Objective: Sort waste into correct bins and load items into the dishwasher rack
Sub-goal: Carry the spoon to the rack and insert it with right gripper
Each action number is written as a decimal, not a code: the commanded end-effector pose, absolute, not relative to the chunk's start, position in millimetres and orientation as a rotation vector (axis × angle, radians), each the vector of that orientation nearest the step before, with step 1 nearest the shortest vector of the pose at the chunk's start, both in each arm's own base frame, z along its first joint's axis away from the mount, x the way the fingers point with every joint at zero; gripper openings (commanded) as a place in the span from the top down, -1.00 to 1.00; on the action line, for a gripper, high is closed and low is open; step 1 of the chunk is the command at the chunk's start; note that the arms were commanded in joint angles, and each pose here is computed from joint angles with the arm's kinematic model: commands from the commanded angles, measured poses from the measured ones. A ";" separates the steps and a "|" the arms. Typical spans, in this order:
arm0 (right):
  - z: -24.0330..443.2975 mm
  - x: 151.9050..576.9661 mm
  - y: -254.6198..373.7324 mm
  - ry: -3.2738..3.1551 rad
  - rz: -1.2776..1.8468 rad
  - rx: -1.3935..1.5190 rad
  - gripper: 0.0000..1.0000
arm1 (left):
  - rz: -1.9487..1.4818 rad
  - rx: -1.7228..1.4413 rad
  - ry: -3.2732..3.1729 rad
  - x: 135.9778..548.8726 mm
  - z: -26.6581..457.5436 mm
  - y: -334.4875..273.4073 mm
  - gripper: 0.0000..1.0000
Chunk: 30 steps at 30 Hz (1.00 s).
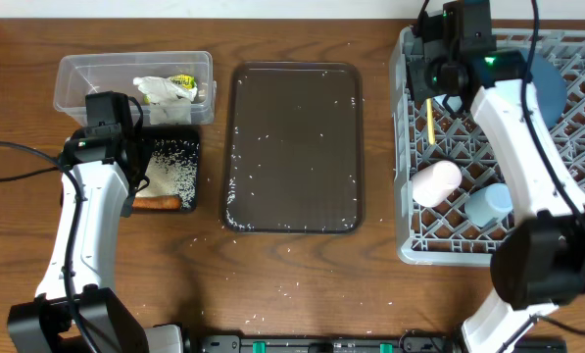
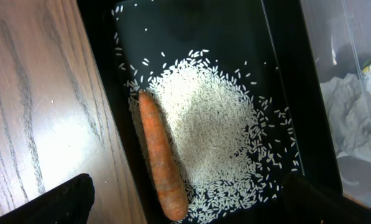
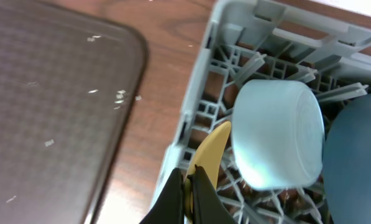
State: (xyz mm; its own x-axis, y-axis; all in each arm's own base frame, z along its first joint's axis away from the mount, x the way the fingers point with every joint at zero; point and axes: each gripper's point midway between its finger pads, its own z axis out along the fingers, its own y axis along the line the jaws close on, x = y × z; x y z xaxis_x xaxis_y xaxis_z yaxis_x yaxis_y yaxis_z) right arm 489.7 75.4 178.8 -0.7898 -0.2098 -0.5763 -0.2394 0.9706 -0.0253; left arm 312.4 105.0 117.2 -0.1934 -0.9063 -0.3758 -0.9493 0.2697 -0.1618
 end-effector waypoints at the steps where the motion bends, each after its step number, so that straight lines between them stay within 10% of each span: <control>1: 167.4 501.7 67.4 2.502 0.040 -0.296 0.97 | 0.171 -1.662 2.135 315.3 124.4 110.5 -0.96; 5: 147.5 514.6 68.3 2.505 0.037 -0.296 0.90 | 0.170 -1.662 2.135 315.3 124.3 110.4 -0.96; 8: 138.3 518.9 68.9 2.510 0.036 -0.299 0.37 | 0.170 -1.662 2.135 315.3 124.3 110.4 -0.96; 14: 150.4 521.4 71.5 2.481 0.053 -0.296 0.04 | 0.170 -1.662 2.135 315.3 124.3 110.4 -0.96; 21: 223.3 496.4 87.7 2.377 0.182 -0.339 -0.40 | 0.170 -1.662 2.135 315.3 124.3 110.4 -0.96; 25: 273.0 464.3 93.7 2.314 0.213 -0.362 -0.98 | 0.171 -1.662 2.135 315.2 124.3 110.4 -0.96; 30: 316.7 417.8 89.6 2.279 0.213 -0.367 -0.98 | 0.171 -1.662 2.135 315.3 124.4 110.5 -0.96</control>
